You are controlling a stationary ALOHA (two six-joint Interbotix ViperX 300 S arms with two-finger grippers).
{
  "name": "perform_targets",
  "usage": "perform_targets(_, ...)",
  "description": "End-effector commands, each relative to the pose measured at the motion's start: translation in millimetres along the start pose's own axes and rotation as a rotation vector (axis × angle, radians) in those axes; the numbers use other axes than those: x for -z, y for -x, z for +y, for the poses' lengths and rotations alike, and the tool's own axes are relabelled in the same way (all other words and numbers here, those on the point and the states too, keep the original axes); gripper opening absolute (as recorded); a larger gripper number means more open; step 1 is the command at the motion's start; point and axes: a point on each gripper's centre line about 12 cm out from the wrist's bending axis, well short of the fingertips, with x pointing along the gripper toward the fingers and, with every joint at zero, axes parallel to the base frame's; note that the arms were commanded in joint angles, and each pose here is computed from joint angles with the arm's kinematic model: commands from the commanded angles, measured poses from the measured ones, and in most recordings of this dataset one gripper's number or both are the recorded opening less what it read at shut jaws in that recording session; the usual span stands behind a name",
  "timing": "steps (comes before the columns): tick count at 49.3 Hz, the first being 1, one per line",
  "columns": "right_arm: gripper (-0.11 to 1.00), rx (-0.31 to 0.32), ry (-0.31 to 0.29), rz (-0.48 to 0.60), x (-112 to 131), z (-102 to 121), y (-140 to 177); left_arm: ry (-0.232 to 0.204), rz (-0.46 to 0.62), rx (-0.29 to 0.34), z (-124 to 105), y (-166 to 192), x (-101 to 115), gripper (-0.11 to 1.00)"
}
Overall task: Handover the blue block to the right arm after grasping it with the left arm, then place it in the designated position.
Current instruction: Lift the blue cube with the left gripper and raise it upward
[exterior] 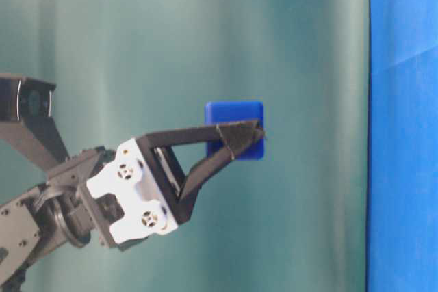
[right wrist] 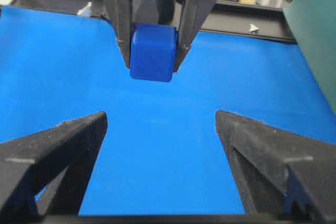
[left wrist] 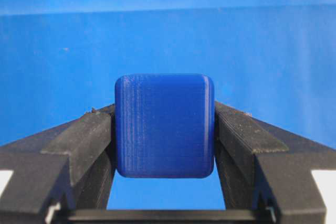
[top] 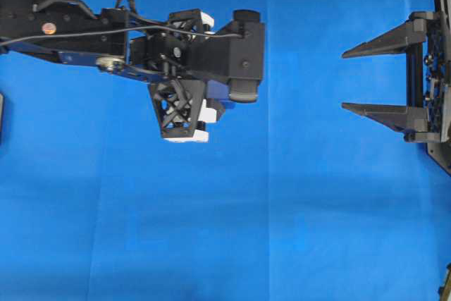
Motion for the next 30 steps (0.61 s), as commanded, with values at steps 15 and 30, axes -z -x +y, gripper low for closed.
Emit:
perform_targets(15, 0.96, -0.001, 0.002, -0.029, -12, 0, -2, -0.004, -0.396, -0.016, 0, 41, -7, 0.46)
perform_targets(30, 0.96, -0.002, 0.006, -0.029, -12, 1, -2, 0.002, -0.731, -0.025, -2, 54, 6, 0.46)
